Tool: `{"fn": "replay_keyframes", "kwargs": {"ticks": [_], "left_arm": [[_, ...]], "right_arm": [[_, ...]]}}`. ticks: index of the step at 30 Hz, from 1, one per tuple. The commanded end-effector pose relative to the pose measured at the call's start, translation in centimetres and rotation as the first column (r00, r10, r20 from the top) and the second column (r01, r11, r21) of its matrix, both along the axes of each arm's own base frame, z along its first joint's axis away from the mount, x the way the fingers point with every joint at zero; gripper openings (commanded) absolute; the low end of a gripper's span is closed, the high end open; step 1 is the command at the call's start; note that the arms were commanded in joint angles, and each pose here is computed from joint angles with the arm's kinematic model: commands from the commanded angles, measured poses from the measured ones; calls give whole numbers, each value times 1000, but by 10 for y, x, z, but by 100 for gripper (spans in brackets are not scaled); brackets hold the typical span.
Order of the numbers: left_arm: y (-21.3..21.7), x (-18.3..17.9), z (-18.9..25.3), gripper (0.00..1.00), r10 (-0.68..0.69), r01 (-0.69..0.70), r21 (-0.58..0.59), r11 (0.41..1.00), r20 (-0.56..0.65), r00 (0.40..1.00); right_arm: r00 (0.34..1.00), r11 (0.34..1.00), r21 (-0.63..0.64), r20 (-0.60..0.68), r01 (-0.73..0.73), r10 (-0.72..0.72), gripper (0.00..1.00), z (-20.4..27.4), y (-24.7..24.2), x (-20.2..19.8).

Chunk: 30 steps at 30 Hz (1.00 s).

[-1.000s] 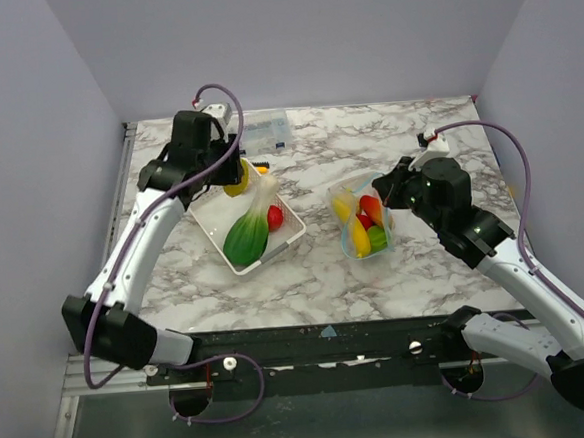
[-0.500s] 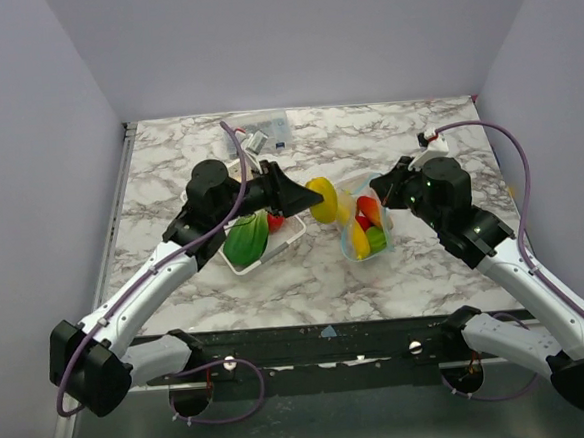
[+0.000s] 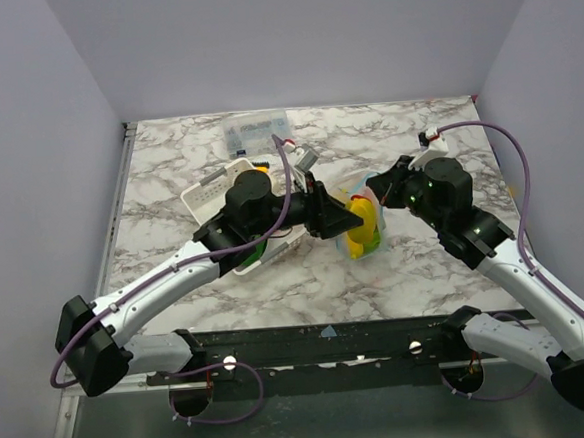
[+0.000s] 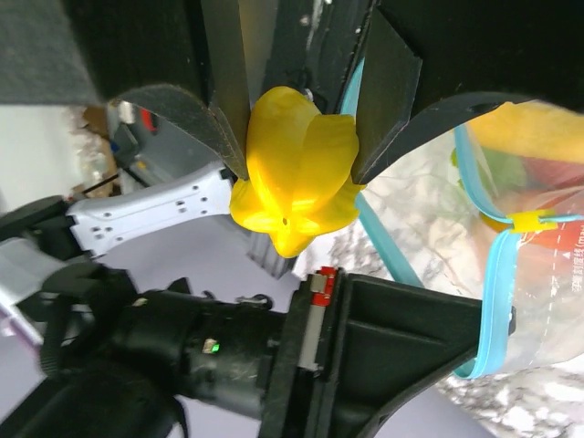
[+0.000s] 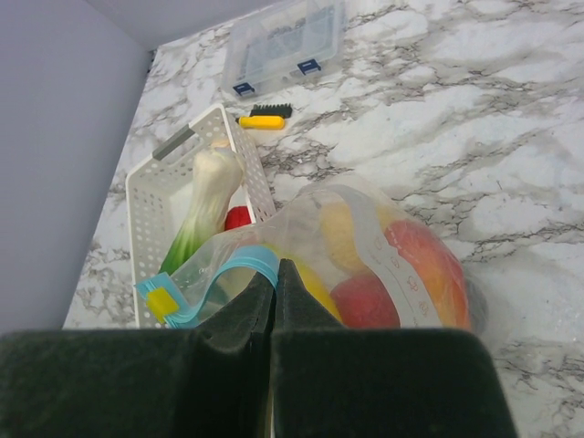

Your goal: Place the food in the zip-top bag and seal the zipper

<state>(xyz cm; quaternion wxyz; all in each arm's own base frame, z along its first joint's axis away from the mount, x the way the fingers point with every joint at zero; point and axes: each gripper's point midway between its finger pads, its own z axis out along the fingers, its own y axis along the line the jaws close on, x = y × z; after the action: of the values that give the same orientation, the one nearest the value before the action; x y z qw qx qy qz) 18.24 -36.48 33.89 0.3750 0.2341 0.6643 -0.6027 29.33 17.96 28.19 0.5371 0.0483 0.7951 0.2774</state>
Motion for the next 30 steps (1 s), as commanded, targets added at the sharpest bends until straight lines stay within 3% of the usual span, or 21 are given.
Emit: {"fn": "replay_keyframes", "kwargs": {"ticks": [1, 17, 25, 30], "left_arm": [[-12, 18, -17, 41, 72, -85, 129, 988, 102, 992], [-24, 34, -46, 64, 93, -104, 263, 959, 55, 994], [-10, 32, -29, 64, 116, -140, 264, 954, 104, 988], [-1, 25, -46, 64, 112, -134, 308, 942, 89, 990]], "right_arm": [[999, 999, 52, 51, -16, 13, 1, 16, 3, -1], [999, 1000, 23, 46, -10, 9, 1, 14, 3, 4], [999, 1000, 23, 54, -7, 5, 1, 17, 2, 3], [998, 1000, 22, 55, -2, 0, 1, 18, 0, 1]]}}
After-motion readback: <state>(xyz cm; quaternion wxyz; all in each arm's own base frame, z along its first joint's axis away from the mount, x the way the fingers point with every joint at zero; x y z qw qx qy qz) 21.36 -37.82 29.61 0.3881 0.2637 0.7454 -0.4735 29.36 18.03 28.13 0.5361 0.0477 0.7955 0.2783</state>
